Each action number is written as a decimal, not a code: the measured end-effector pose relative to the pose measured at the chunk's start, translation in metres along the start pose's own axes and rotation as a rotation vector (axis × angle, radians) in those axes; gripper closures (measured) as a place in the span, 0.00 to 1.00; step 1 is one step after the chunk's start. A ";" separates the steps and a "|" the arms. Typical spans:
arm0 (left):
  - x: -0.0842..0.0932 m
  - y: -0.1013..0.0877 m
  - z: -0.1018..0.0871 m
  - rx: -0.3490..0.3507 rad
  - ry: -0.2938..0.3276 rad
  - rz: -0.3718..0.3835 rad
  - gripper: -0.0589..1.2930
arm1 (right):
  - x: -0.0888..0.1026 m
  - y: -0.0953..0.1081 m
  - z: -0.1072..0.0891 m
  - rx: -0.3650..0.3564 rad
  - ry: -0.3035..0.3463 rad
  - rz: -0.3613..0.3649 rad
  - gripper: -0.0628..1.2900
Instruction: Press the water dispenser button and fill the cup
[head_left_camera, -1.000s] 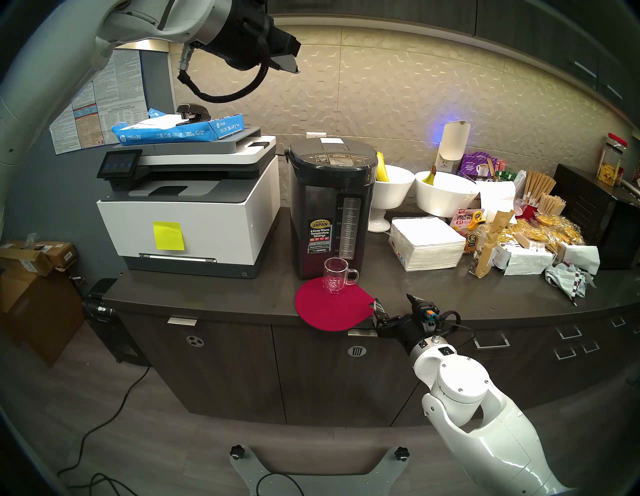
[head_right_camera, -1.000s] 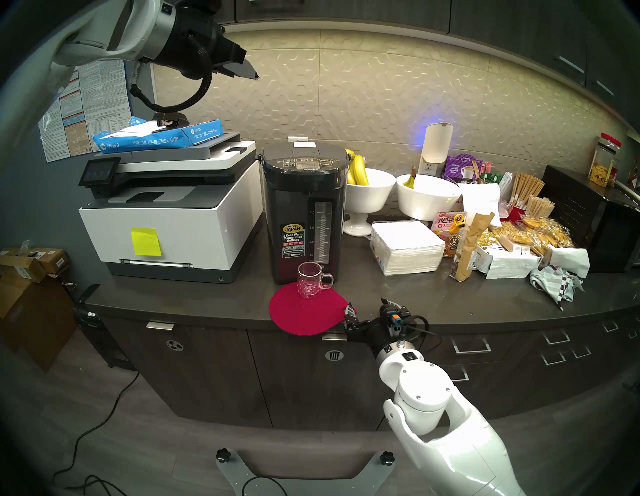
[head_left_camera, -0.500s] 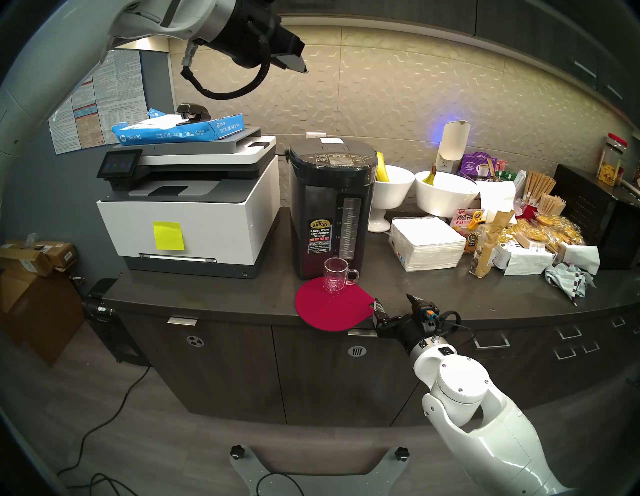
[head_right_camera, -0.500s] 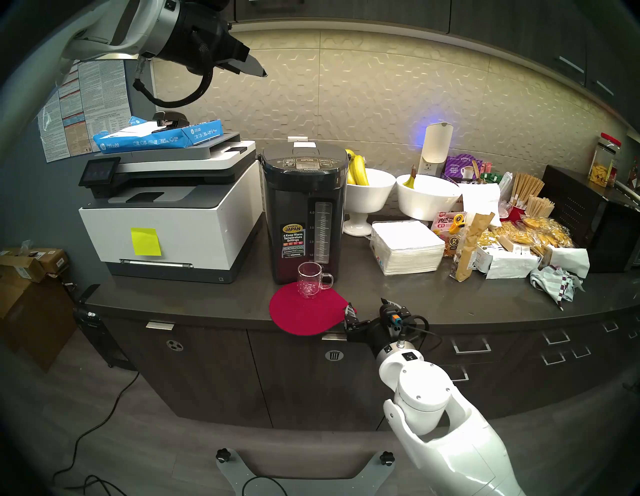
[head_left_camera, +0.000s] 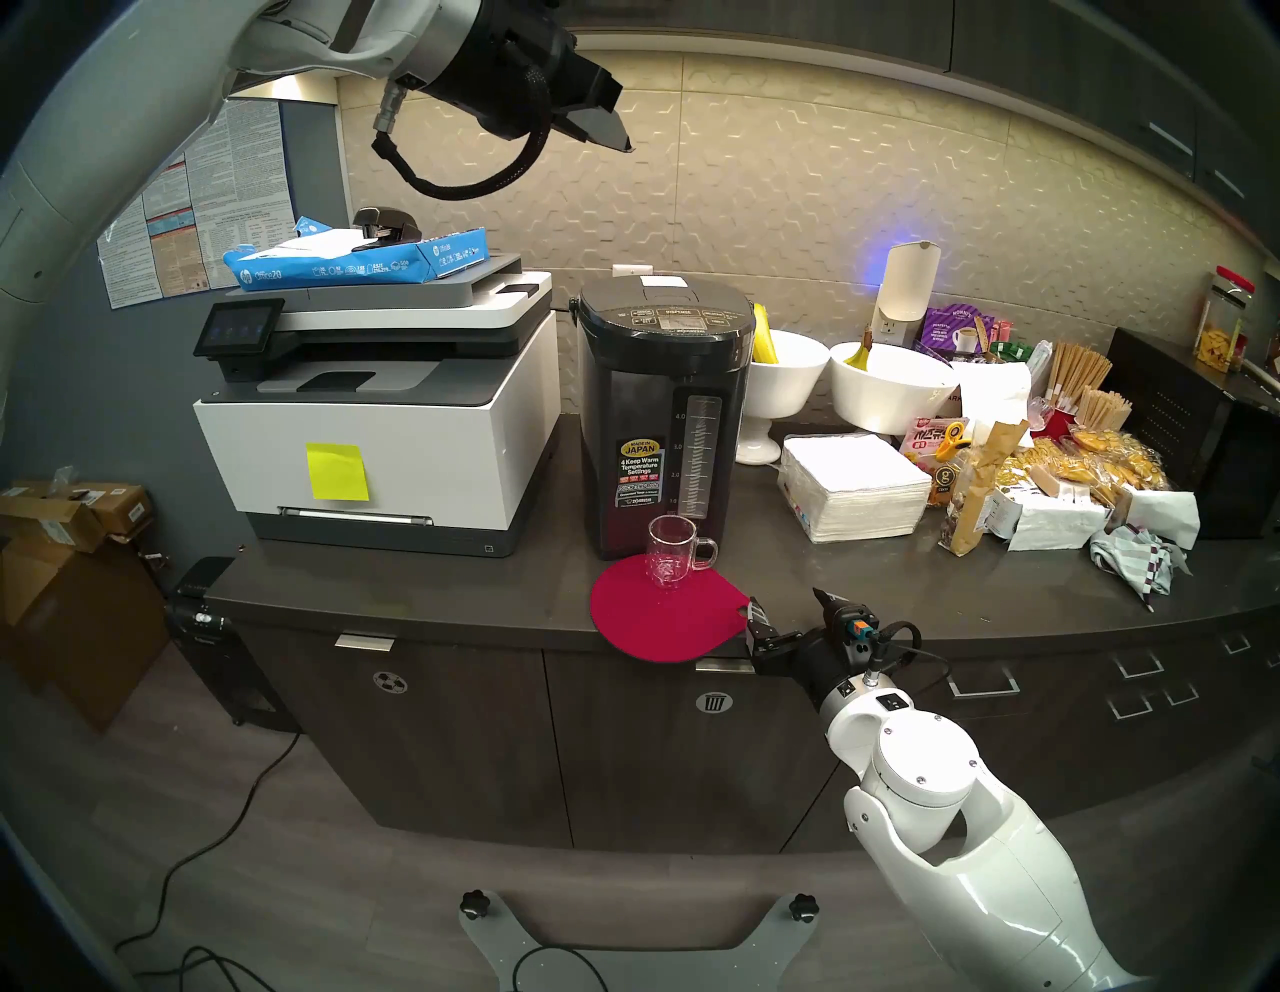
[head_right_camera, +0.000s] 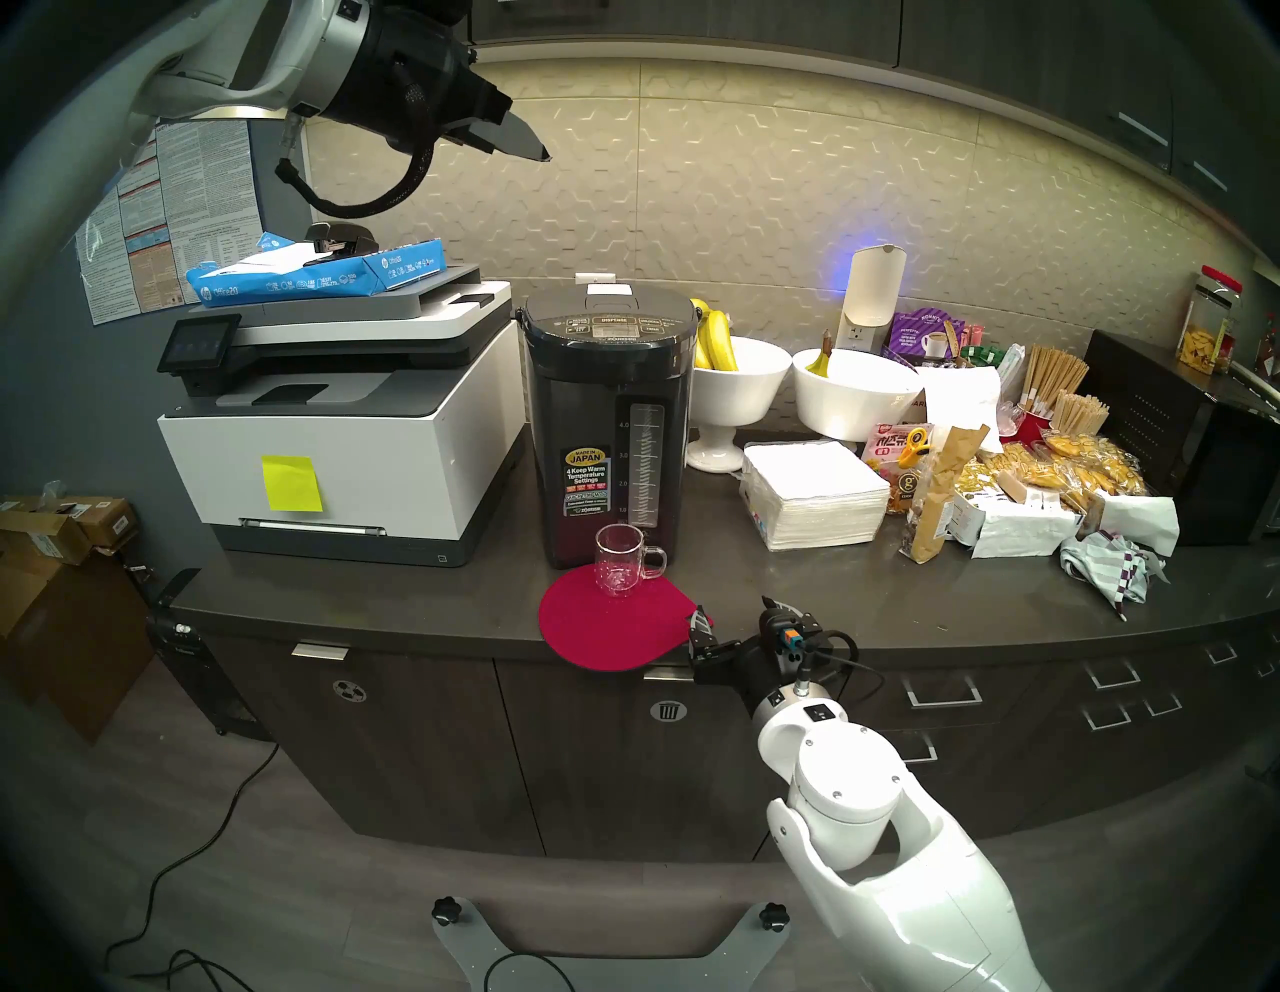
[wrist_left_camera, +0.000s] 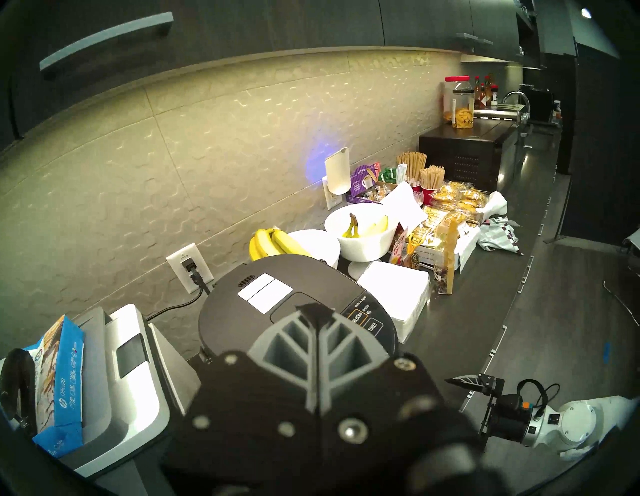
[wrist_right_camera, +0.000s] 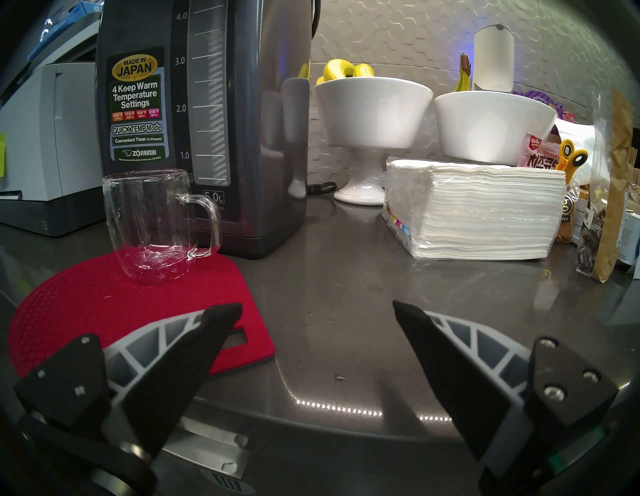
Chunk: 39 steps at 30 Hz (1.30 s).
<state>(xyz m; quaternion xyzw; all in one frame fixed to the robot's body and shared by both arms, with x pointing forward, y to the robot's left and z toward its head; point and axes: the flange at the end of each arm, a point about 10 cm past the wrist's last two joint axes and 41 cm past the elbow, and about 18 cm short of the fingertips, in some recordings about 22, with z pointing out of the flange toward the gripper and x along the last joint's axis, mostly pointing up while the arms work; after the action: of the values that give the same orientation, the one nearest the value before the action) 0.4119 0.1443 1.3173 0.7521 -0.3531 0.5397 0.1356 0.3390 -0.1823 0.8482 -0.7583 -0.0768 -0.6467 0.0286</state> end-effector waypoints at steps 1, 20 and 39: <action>-0.002 0.000 0.003 -0.006 -0.008 -0.003 0.97 | 0.000 0.000 0.000 0.000 0.000 0.000 0.03; 0.005 -0.020 0.043 -0.016 -0.071 0.000 0.97 | 0.000 0.000 0.000 0.000 0.000 0.000 0.03; -0.006 -0.023 0.069 -0.097 -0.116 0.022 0.97 | 0.000 0.000 0.000 0.000 0.000 0.000 0.03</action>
<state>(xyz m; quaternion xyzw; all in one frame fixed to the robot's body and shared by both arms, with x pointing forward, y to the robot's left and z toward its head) 0.4753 0.1229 1.2894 0.7707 -0.3944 0.4790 0.1452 0.3390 -0.1823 0.8482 -0.7584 -0.0769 -0.6466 0.0285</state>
